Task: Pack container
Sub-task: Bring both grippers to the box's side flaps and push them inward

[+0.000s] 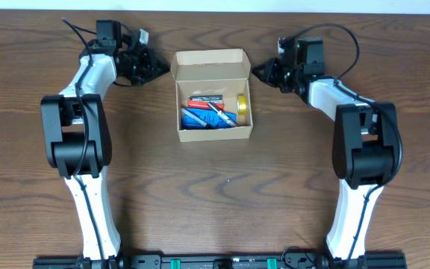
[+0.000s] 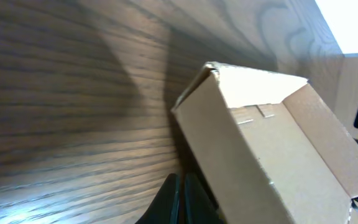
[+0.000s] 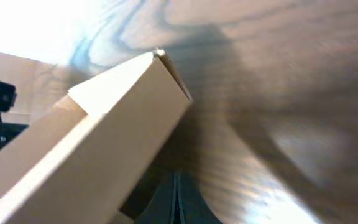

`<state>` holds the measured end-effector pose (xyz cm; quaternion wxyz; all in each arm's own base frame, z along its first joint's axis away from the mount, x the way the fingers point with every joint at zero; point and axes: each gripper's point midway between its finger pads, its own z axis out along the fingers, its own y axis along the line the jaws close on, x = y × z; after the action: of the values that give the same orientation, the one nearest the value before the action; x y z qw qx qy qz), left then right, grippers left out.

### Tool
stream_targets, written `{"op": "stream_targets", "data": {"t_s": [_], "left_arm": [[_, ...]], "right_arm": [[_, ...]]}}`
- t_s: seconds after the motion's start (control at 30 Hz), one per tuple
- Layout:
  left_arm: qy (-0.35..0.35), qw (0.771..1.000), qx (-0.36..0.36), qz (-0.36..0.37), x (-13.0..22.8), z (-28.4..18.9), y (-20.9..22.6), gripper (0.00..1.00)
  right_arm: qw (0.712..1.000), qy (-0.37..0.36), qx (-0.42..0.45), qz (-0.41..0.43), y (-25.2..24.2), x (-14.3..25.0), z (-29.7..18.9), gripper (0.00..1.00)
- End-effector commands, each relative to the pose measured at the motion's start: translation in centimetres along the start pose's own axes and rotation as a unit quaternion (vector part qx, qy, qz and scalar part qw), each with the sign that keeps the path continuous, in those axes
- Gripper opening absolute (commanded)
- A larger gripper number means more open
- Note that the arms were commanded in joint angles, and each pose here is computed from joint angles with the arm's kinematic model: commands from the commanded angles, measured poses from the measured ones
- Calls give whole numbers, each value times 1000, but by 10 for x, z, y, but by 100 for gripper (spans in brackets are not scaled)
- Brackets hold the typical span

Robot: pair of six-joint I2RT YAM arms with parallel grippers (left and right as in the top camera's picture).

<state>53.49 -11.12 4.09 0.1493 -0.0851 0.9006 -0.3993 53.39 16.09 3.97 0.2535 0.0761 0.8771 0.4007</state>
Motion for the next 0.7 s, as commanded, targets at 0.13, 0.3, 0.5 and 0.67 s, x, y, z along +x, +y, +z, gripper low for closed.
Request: {"op": "stream_targets", "data": {"t_s": [0.13, 0.3, 0.5, 0.67], "left_arm": [[9, 1000, 20, 14, 3, 11, -23, 6], [9, 999, 28, 16, 3, 10, -25, 6], [5, 994, 93, 50, -3, 7, -50, 6], [4, 990, 126, 68, -6, 3, -64, 6]], "right_arm": [[999, 22, -26, 30, 9, 13, 36, 1], [999, 20, -37, 26, 17, 11, 39, 1], [995, 17, -97, -1, 37, 2, 32, 2], [989, 14, -143, -20, 50, -7, 22, 2]]}}
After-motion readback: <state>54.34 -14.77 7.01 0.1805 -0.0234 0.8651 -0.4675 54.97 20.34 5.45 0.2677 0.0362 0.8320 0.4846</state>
